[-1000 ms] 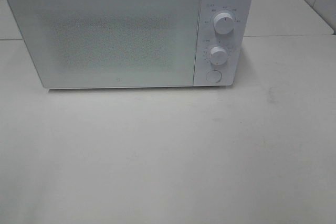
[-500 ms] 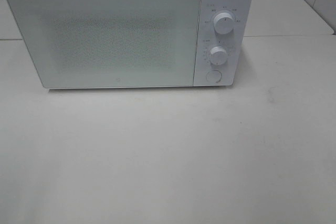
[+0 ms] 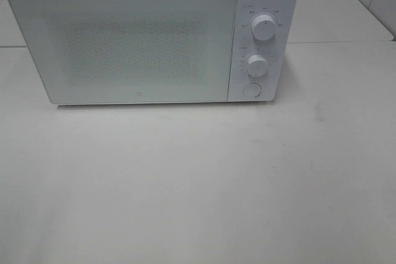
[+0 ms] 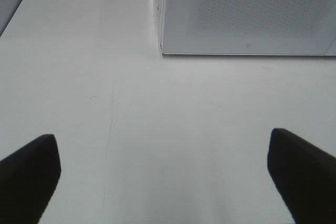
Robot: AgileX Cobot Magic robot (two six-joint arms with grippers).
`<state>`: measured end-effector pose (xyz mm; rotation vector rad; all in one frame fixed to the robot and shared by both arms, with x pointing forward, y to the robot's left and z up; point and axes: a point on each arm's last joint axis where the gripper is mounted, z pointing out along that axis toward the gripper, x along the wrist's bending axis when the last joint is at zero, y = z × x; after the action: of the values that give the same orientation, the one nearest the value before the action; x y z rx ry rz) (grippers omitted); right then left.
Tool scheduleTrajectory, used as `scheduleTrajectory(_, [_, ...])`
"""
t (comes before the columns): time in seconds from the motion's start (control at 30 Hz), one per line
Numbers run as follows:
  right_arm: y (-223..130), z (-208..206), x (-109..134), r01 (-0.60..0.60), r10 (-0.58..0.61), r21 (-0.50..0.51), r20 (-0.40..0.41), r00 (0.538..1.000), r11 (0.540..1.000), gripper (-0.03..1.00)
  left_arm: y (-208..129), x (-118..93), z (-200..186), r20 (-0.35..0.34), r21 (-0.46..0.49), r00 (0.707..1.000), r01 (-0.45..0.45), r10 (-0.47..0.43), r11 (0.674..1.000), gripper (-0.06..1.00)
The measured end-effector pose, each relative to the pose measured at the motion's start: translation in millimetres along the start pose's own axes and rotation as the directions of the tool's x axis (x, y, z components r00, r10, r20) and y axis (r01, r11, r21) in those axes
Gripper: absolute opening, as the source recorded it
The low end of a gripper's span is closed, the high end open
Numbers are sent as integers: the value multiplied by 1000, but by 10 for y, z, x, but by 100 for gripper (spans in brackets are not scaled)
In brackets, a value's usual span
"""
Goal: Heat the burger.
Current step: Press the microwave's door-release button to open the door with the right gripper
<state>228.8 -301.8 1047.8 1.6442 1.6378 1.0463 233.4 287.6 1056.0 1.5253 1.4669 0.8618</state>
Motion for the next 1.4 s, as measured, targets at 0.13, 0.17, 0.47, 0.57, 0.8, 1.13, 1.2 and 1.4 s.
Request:
scheduleTrajectory(0.13, [0,0,1,0,0,0,-1,1000,1000,71,0,0,0,0,0,1000,0,0,1000,99])
scheduleTrajectory(0.17, [1,0,1,0,0,-1,-1,1000,1000,71,0,0,0,0,0,1000,0,0,1000,99])
scheduleTrajectory(0.47, [205,74,35,1,-1,-19,-5,1000,1000,71,0,0,0,0,0,1000,0,0,1000,99])
scheduleTrajectory(0.57, [293,144,51,0,-1,-29,-7,1000,1000,71,0,0,0,0,0,1000,0,0,1000,99])
scheduleTrajectory(0.8, [431,282,76,1,-2,-63,-13,1000,998,71,0,0,0,0,0,1000,0,0,1000,99])
scheduleTrajectory(1.13, [638,576,116,3,-4,-61,-16,1000,998,71,0,0,0,0,0,1000,0,0,1000,99])
scheduleTrajectory(1.2, [668,633,122,3,-4,-55,-15,1000,998,71,0,0,0,0,0,1000,0,0,1000,99])
scheduleTrajectory(1.4, [773,840,144,4,-5,-50,-16,1000,999,71,0,0,0,0,0,1000,0,0,1000,99])
